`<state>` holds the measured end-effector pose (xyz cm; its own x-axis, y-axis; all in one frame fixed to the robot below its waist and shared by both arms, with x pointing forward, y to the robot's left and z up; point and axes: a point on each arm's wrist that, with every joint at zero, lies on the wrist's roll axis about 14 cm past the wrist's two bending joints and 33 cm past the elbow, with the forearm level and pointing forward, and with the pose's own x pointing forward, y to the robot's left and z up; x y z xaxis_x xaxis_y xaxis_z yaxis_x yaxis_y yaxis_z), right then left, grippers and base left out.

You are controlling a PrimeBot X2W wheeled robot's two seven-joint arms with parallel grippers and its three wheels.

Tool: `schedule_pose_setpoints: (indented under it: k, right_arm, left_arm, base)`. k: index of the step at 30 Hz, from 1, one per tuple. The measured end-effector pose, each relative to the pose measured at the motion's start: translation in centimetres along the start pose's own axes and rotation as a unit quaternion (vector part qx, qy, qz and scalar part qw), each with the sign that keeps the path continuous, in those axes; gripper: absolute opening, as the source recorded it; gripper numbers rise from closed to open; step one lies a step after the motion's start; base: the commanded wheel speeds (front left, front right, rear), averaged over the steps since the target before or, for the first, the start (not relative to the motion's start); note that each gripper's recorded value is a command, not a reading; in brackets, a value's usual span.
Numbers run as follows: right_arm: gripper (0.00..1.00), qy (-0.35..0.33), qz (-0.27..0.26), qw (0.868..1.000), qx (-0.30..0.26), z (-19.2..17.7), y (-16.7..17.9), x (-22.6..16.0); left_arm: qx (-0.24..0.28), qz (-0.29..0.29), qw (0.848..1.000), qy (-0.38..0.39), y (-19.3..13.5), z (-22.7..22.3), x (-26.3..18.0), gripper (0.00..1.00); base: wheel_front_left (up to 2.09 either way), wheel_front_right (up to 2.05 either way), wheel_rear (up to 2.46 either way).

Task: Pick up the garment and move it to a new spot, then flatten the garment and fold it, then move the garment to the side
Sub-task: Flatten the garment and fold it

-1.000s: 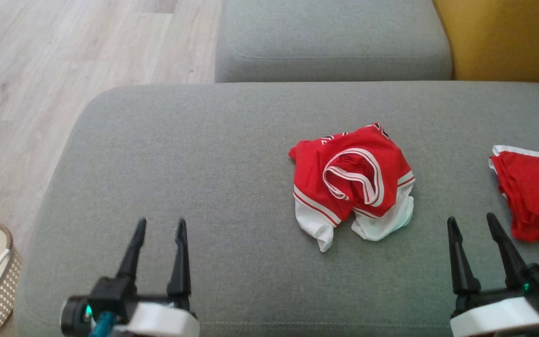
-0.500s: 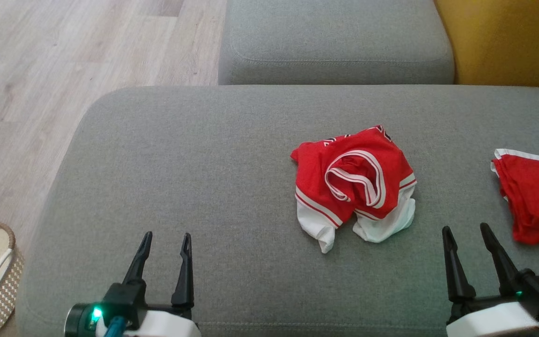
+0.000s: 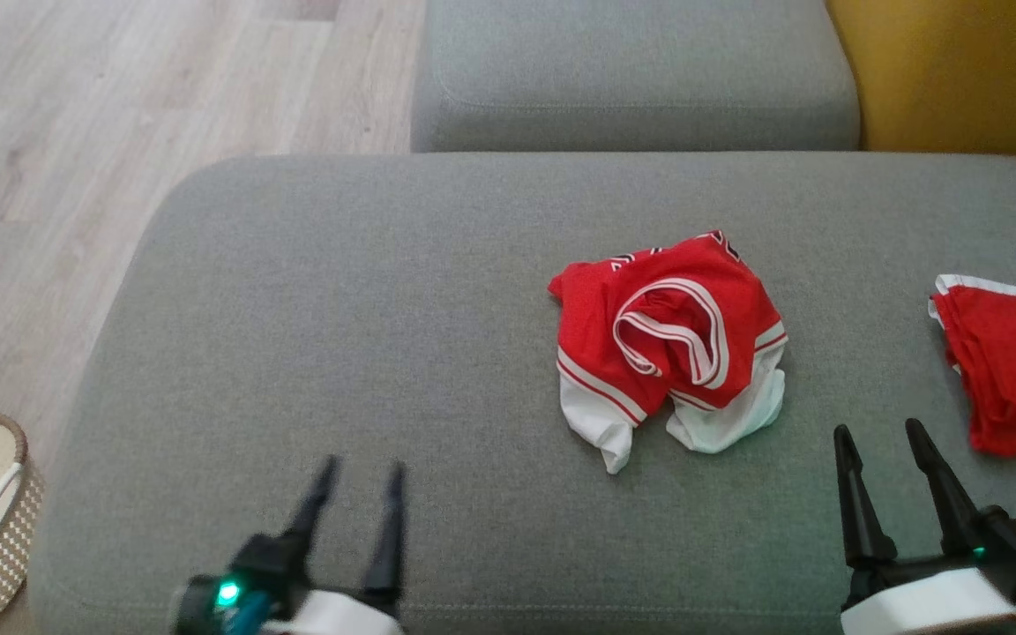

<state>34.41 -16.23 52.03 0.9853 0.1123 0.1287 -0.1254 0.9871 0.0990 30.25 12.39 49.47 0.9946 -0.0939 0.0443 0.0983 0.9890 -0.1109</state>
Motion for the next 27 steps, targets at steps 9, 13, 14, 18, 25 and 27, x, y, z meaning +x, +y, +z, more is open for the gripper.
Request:
schedule_pose_setpoints:
  k: [9, 13, 14, 18, 25, 27]
  right_arm:
    - [1.00, 0.007, -0.011, 1.000, -0.014, -0.4, -0.8, 0.3]
    - [1.00, 0.007, -0.023, 0.999, -0.021, -0.4, -1.6, 0.9]
    - [1.00, 0.008, -0.026, 0.999, -0.021, -0.5, -1.8, 1.2]
    - [1.00, 0.008, -0.039, 0.999, -0.029, -0.7, -2.9, 2.4]
    - [1.00, 0.015, -0.066, 0.997, -0.037, -1.3, -4.9, 3.2]
    - [1.00, 0.022, -0.078, 0.996, -0.041, -1.7, -5.7, 3.1]
  left_arm:
    - [-0.032, -0.176, 0.983, 0.038, -8.8, -1.6, 3.5, 1.00]
    - [-0.033, -0.232, 0.970, 0.062, -11.7, -2.9, 4.8, 1.00]
    - [-0.036, -0.244, 0.967, 0.067, -12.3, -3.1, 5.3, 1.00]
    - [-0.032, -0.291, 0.951, 0.094, -14.6, -4.6, 7.1, 1.00]
    - [-0.049, -0.336, 0.933, 0.123, -17.5, -6.3, 9.1, 1.00]
    - [-0.049, -0.332, 0.934, 0.123, -18.1, -6.5, 10.6, 1.00]
  base:
    - [0.00, 0.00, 0.00]
    - [0.00, 0.00, 0.00]
    - [0.00, 0.00, 0.00]
    - [0.00, 0.00, 0.00]
    - [0.00, 0.00, 0.00]
    - [0.00, 0.00, 0.00]
